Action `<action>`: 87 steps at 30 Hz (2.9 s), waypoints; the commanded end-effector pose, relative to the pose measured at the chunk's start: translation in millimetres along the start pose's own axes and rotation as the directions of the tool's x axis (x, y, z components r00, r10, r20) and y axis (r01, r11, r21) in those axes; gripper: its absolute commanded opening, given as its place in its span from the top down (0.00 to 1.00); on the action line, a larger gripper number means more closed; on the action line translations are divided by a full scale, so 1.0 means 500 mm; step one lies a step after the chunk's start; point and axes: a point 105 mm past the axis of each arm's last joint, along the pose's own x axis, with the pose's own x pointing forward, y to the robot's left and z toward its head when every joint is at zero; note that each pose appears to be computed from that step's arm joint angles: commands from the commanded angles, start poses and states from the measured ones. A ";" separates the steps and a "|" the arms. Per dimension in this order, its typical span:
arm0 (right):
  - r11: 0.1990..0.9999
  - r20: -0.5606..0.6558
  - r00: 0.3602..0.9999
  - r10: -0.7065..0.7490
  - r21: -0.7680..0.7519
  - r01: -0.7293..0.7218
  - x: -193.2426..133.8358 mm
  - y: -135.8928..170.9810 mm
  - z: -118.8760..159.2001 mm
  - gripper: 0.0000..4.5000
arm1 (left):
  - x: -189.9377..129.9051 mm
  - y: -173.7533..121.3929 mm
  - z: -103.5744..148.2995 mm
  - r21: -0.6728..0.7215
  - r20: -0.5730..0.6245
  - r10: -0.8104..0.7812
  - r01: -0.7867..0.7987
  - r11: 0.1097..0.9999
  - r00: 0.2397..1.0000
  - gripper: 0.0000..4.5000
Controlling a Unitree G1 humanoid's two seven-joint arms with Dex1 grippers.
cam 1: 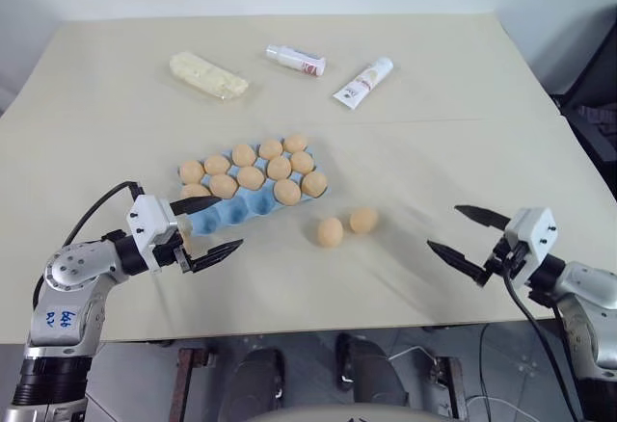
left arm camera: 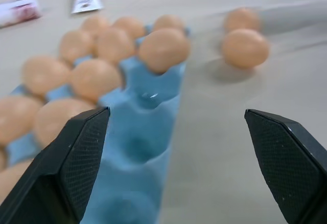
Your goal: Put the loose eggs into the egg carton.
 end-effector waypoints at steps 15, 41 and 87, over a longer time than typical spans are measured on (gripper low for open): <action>0.930 -0.016 0.934 0.356 -0.097 -0.355 0.180 0.037 0.049 0.01 | -0.016 0.003 0.005 0.040 0.005 0.041 -0.041 0.998 0.999 0.00; 0.853 0.161 0.838 0.521 -0.138 -0.503 0.275 0.080 0.201 0.50 | -0.105 0.013 -0.022 -0.012 -0.031 0.316 -0.317 0.948 0.948 0.00; 0.981 0.164 0.975 0.147 -0.150 -0.123 0.113 0.037 0.080 0.00 | -0.046 -0.025 -0.014 -0.054 -0.029 0.096 -0.097 0.994 0.995 0.00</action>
